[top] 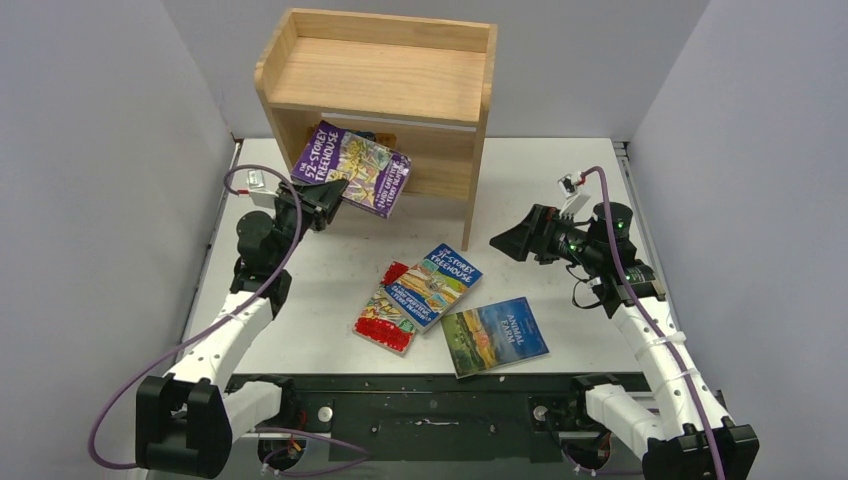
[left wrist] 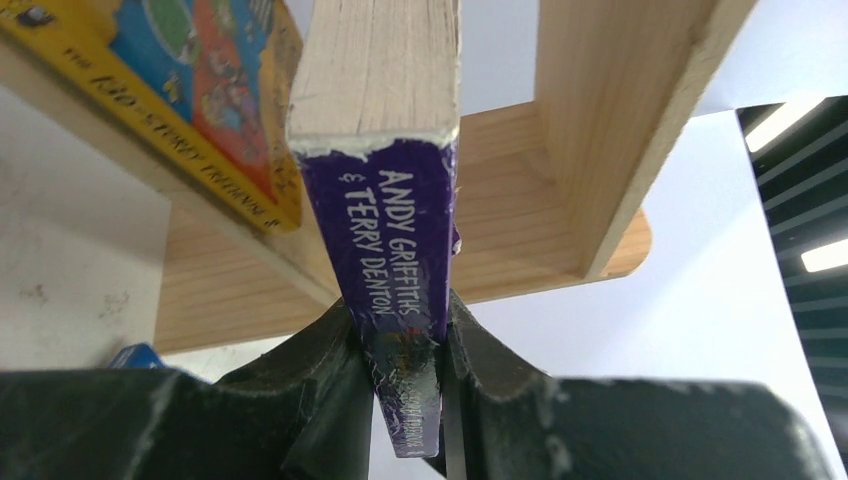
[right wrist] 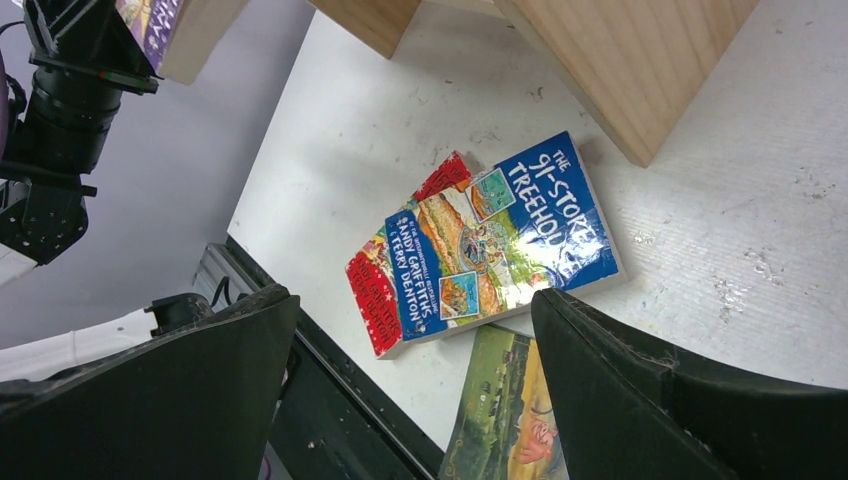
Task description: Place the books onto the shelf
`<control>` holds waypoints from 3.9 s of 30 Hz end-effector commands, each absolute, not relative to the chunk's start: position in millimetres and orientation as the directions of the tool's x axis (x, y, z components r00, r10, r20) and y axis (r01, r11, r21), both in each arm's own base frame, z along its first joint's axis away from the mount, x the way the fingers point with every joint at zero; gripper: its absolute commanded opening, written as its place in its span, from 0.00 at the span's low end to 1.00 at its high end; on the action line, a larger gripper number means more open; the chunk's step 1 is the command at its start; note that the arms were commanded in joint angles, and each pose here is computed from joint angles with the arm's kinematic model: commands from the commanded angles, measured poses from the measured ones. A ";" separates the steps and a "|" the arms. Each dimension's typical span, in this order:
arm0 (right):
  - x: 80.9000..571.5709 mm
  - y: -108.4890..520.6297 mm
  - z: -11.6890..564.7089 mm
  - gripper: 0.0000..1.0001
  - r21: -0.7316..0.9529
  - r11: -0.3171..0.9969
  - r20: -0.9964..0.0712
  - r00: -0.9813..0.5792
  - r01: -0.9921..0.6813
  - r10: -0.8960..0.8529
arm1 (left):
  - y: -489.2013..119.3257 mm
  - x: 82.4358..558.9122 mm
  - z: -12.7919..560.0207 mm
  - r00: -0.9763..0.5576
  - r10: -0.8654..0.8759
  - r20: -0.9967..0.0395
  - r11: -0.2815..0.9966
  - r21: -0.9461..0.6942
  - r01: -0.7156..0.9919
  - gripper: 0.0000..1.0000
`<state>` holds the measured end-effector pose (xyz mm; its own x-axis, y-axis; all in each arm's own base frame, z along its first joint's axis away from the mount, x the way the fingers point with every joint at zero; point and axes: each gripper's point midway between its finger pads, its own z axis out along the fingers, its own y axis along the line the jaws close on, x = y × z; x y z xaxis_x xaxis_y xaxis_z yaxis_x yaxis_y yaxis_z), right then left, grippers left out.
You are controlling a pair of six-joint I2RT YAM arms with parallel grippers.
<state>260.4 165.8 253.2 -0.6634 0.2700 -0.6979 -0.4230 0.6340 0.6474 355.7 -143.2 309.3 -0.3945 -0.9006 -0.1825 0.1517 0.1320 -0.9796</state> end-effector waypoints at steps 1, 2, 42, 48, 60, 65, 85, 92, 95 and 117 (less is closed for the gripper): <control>268.4 166.4 271.9 0.90 0.627 0.627 -0.738 -0.611 -0.462 0.287 | -136.8 349.0 400.8 -0.312 -0.930 -0.194 0.051 -0.909 0.414 0.00; 268.6 166.4 271.7 0.90 0.629 0.626 -0.736 -0.611 -0.461 0.290 | -136.1 349.9 402.3 -0.306 -0.932 -0.192 0.050 -0.907 0.418 0.00; 266.0 168.0 267.3 0.90 0.647 0.615 -0.721 -0.625 -0.451 0.300 | -120.9 421.0 361.6 -0.018 -0.996 -0.091 0.086 -0.983 0.162 0.00; 265.0 167.8 267.0 0.90 0.648 0.614 -0.720 -0.625 -0.450 0.302 | -122.5 426.7 351.0 -0.046 -0.995 -0.091 0.087 -0.992 0.091 0.15; 264.3 168.3 266.0 0.90 0.653 0.609 -0.717 -0.626 -0.451 0.305 | -121.9 415.9 340.7 -0.094 -0.990 -0.107 0.109 -0.994 -0.021 0.77; 263.5 168.9 265.3 0.90 0.656 0.606 -0.714 -0.629 -0.450 0.306 | -121.1 413.9 336.7 -0.105 -0.988 -0.111 0.121 -0.988 -0.100 0.87; 261.2 170.0 261.5 0.90 0.665 0.596 -0.707 -0.637 -0.450 0.308 | -125.5 405.4 315.1 -0.166 -0.977 -0.133 0.166 -0.964 -0.208 0.97; 261.0 170.1 262.6 0.90 0.666 0.594 -0.707 -0.635 -0.451 0.311 | -123.3 401.3 314.9 -0.161 -0.978 -0.132 0.160 -0.971 -0.179 0.74; 260.4 170.5 261.8 0.90 0.666 0.593 -0.707 -0.636 -0.451 0.309 | -122.2 399.9 316.1 -0.156 -0.979 -0.133 0.160 -0.971 -0.176 0.56; 260.9 170.9 262.0 0.90 0.666 0.592 -0.708 -0.635 -0.454 0.309 | -126.2 417.2 327.1 -0.182 -0.965 -0.188 0.213 -0.968 -0.131 0.00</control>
<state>259.8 168.8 243.6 -0.6882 0.3029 -0.6593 -0.3918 0.6097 0.6890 403.0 -124.1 281.0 -0.1921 -0.9671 -0.1666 -0.2658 0.2147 -0.9398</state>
